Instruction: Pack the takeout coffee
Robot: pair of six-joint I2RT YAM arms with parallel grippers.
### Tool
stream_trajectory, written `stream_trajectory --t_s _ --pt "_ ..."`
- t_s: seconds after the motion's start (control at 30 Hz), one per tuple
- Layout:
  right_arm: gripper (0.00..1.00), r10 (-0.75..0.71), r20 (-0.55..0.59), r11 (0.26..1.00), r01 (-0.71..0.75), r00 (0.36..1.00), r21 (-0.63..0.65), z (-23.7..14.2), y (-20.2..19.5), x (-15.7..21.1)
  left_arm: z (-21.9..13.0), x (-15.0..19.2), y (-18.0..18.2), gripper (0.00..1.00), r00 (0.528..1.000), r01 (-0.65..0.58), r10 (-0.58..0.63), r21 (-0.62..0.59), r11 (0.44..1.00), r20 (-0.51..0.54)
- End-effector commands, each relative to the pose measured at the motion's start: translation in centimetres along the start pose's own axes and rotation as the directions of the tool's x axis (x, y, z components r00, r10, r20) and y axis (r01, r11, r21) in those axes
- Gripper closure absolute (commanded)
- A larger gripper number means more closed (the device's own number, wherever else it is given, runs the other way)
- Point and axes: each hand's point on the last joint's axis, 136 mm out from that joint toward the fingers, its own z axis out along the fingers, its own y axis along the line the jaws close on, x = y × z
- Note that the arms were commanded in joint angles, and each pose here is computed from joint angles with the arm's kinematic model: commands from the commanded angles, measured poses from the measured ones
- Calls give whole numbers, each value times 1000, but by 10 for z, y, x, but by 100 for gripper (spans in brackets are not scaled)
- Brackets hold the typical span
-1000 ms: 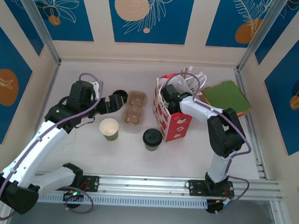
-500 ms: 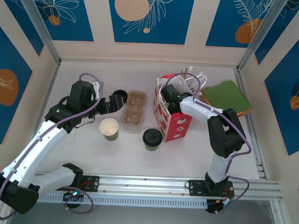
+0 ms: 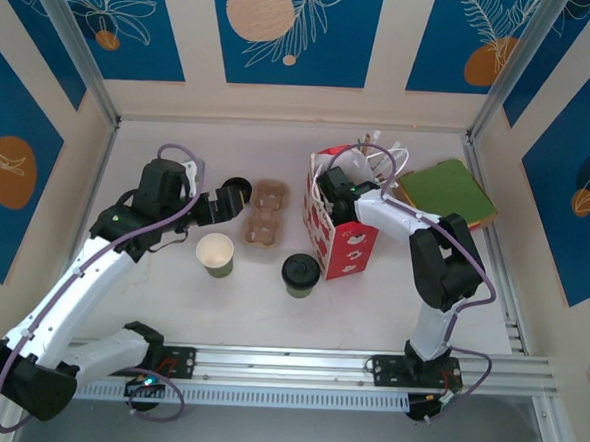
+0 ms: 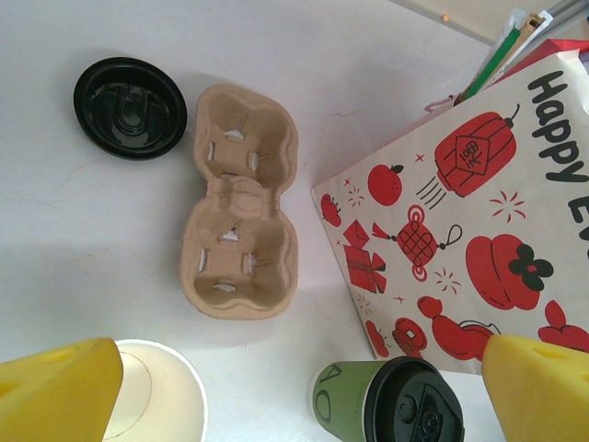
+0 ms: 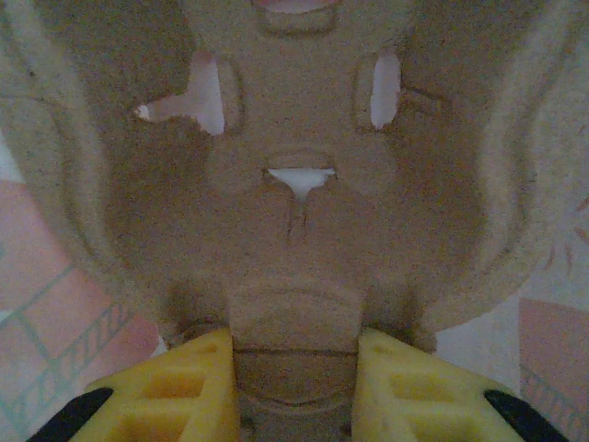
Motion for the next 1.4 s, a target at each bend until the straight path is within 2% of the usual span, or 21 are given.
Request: stream_trajectory --t_s 0.0,0.87,1.13,1.37 --pt "71 40 -254 998 -24 966 64 27 -14 61 1 -1 -2 0 1000 -16 16 6 1000 5" --pt "71 40 -282 997 -21 959 70 41 -15 67 2 1 -1 0 1000 -5 5 7 1000 2" --pt "61 42 -255 997 -25 966 72 36 -13 65 0 -1 -1 0 1000 -15 15 0 1000 0" --pt "61 42 -221 997 -27 974 73 26 -12 56 -1 -2 -2 0 1000 -11 11 0 1000 4"
